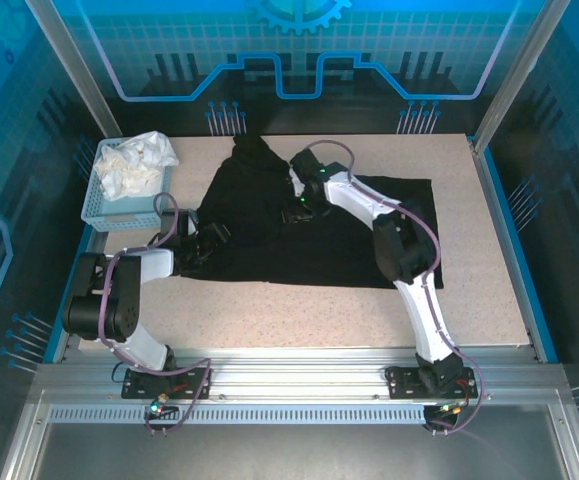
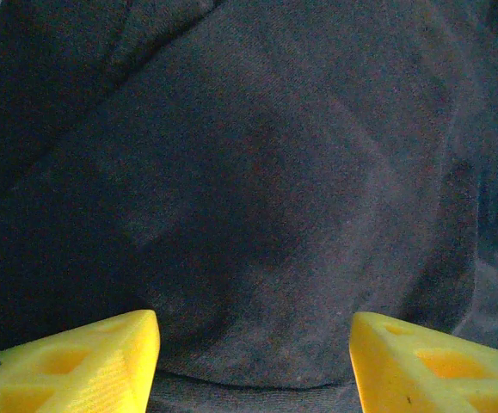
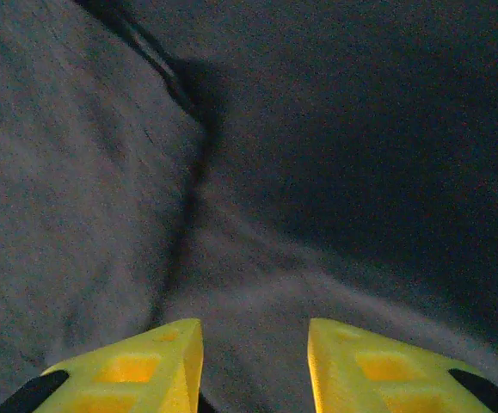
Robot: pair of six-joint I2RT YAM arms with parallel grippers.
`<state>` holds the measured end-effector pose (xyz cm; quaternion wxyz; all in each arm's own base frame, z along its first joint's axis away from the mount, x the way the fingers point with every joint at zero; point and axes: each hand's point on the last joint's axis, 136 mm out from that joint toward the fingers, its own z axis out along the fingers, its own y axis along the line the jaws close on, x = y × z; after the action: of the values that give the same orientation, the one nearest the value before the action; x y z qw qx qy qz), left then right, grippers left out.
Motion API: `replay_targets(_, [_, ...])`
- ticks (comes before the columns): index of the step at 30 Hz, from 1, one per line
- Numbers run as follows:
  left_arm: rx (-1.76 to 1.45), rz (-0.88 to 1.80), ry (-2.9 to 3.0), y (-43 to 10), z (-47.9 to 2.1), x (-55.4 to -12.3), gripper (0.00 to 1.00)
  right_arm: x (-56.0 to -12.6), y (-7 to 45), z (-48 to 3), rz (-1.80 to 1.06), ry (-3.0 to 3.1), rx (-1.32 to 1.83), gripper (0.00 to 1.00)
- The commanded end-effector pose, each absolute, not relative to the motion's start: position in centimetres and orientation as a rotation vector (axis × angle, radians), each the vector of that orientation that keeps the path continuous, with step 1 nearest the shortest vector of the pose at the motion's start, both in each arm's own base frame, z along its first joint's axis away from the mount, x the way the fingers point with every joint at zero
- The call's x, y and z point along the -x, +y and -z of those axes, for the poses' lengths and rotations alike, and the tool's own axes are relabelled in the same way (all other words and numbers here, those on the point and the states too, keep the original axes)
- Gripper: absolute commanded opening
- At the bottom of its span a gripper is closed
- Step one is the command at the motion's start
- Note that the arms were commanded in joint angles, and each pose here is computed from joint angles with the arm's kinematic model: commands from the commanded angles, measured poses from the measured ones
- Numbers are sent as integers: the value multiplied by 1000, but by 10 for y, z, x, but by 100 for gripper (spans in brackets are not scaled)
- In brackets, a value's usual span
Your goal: Fold the inside-out t-shirt
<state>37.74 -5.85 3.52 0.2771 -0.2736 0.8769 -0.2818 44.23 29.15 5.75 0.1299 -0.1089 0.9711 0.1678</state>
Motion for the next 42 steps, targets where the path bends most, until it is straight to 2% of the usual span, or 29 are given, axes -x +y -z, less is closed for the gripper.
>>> replay_targets(1, [788,748,2432,-57,-16,-361,62,-437,247,-110,-464,2702,266,41])
replay_targets(8, [738,880,2296,-72,-58,-373,63,-365,105,-68,-413,2795,-127,50])
replay_targets(13, [716,954,2294,-93,-65,-383,63,-343,47,-35,-382,2847,-378,53])
replay_targets(17, [760,967,2373,-99,-46,-381,63,-321,30,-15,-403,2924,-500,53])
replay_targets(21, [797,918,2449,-94,-23,-360,63,-290,28,-4,-500,2960,-626,51])
replay_targets(26, [874,908,2548,-94,4,-300,63,-245,32,0,-620,2950,-809,49])
replay_targets(30, [951,878,2580,-90,10,-247,62,-209,29,-2,-573,2895,-940,48])
replay_targets(33, [881,868,2478,-89,-25,-251,62,-224,16,-31,-464,2751,-885,50])
replay_targets(37, [723,730,2261,-72,-92,-303,65,-289,-6,-88,-309,2518,-717,56])
replay_targets(42, [684,632,2131,-60,-133,-365,68,-365,-57,-108,-144,2397,-798,60])
